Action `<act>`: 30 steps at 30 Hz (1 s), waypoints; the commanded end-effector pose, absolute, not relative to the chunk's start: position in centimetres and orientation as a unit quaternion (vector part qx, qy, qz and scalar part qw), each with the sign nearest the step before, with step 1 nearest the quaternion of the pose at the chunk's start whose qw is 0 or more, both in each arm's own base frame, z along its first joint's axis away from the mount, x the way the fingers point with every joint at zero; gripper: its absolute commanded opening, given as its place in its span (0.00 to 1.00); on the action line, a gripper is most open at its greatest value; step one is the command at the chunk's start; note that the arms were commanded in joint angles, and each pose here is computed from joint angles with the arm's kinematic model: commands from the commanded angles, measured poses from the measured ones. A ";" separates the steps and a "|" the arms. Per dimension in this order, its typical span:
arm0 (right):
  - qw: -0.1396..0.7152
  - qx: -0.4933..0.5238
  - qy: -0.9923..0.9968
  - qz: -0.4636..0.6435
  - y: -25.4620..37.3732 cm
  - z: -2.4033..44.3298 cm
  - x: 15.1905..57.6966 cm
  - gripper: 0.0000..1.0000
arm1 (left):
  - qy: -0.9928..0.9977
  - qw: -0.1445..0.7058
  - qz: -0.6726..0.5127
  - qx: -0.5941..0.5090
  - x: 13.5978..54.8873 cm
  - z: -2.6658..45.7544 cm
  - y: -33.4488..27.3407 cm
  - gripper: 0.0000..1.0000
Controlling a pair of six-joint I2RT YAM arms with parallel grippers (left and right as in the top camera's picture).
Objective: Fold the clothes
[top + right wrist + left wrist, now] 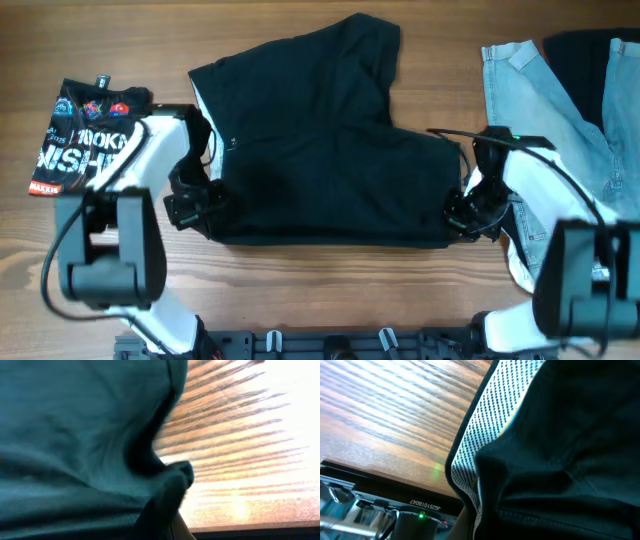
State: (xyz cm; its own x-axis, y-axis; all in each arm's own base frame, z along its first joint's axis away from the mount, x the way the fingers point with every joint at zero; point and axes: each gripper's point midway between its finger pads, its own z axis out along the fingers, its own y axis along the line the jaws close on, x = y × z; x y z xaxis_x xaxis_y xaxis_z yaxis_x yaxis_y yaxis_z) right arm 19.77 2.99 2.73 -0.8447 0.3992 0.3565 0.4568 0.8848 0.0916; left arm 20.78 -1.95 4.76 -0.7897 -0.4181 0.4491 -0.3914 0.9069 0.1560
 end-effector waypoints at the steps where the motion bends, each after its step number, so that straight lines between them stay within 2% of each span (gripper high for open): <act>1: 0.109 -0.228 -0.966 -0.054 1.4 4.3 20.5 0.23 | -0.948 0.167 -0.115 0.245 21.4 6.9 2.6 0.15; 2: 0.108 -0.228 -0.966 -0.060 1.6 4.4 20.5 0.27 | -0.949 0.155 -0.110 0.253 21.7 7.1 2.9 0.44; 3: 0.108 -0.229 -0.966 -0.060 1.6 4.4 20.5 0.32 | -0.949 0.142 -0.106 0.262 22.0 7.3 3.3 0.61; 4: 0.108 -0.229 -0.966 -0.060 1.6 4.4 20.5 0.35 | -0.949 0.133 -0.100 0.270 22.3 7.4 3.5 0.65; 5: 0.106 -0.229 -0.966 -0.060 1.6 4.4 20.6 0.37 | -0.949 0.120 -0.093 0.276 22.8 7.4 3.7 0.75; 7: 0.093 -0.227 -0.967 -0.062 1.5 4.2 21.3 0.40 | -0.953 0.081 -0.080 0.281 24.7 7.1 3.7 0.76; 9: 0.077 -0.227 -0.969 -0.065 1.5 4.1 22.1 0.41 | -0.969 0.038 0.008 0.245 27.8 6.6 1.2 0.73; 12: 0.044 -0.222 -0.971 -0.079 1.7 4.0 23.7 0.43 | -0.972 -0.061 0.126 0.191 33.6 7.2 -1.9 0.63; 14: 0.035 -0.215 -0.972 -0.088 1.9 4.1 24.2 0.42 | -0.968 -0.098 0.139 0.184 35.6 7.4 -2.0 0.55; 16: 0.030 -0.201 -0.974 -0.103 2.3 4.1 24.6 0.42 | -0.963 -0.124 0.162 0.177 37.3 7.6 -2.6 0.51; 25: 0.031 -0.199 -0.974 -0.104 2.4 4.1 24.5 0.43 | -0.960 -0.136 0.182 0.165 40.8 2.7 -3.0 0.49; 30: 0.032 -0.197 -0.974 -0.104 2.4 4.1 24.5 0.43 | -0.959 -0.117 0.199 0.161 40.9 0.6 -3.9 0.48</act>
State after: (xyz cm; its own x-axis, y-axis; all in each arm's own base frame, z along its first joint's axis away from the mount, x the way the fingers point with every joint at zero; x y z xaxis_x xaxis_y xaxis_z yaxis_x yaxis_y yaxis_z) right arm 24.42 2.25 3.87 -0.9135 0.3917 0.1096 0.4056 0.8976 0.1729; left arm 41.16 -2.87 1.73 -0.9007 -0.3874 -0.1968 -0.2907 0.8739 -0.3897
